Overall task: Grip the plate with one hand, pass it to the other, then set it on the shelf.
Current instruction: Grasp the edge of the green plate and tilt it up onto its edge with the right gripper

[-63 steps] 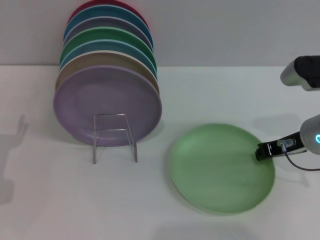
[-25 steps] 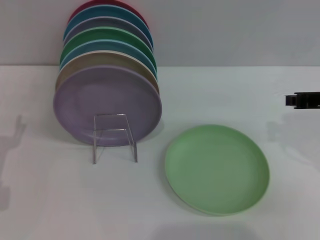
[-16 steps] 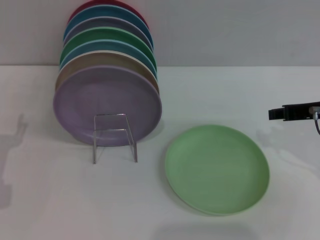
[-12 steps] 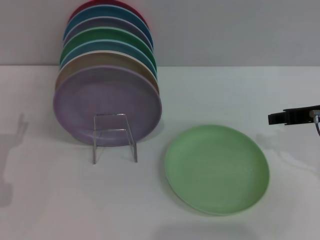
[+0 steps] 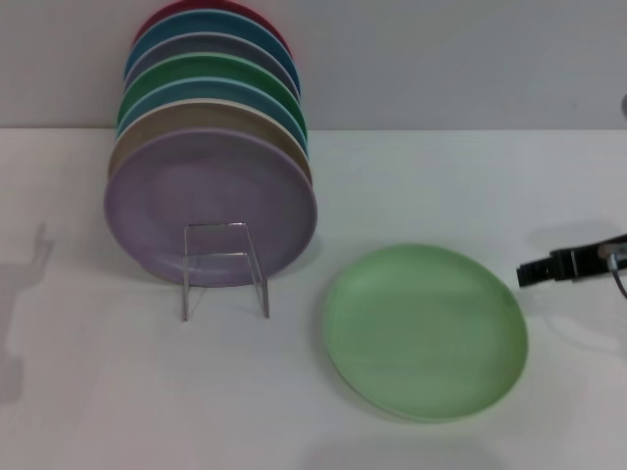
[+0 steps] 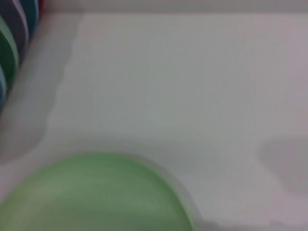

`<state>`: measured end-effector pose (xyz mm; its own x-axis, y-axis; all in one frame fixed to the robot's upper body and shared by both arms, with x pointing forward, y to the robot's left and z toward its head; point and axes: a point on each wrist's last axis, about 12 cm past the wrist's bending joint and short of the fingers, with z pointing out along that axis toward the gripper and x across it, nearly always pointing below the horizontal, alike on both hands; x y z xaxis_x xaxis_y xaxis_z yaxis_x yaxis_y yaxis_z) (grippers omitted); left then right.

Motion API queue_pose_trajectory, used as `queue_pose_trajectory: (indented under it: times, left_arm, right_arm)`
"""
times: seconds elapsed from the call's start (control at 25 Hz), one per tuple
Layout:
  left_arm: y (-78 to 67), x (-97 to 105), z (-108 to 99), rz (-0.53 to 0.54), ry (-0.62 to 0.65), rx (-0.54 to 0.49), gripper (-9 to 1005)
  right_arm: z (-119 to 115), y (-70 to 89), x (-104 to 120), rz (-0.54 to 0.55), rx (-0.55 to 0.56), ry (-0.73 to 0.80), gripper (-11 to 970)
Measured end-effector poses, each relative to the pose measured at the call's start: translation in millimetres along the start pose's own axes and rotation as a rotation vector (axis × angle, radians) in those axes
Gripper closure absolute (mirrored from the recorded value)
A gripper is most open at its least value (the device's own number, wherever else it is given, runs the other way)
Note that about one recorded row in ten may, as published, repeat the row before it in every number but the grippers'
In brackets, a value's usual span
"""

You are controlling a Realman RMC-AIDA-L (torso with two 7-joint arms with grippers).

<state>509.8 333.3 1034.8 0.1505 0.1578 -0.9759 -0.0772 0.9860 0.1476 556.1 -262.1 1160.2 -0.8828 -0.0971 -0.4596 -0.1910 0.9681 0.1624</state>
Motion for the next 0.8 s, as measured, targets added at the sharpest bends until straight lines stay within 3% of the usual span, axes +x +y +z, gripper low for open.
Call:
queue_pose_trajectory:
  times: [0.12, 0.8]
  left_arm:
    - [0.0, 0, 0, 0.000, 0.001, 0.000, 186]
    - [-2.7, 1, 1, 0.001, 0.005, 0.011, 186]
  right_arm:
    - [3, -0.2, 1, 0.001, 0.003, 0.016, 257]
    - [29, 6.6, -4, -0.017, -0.016, 0.079, 262]
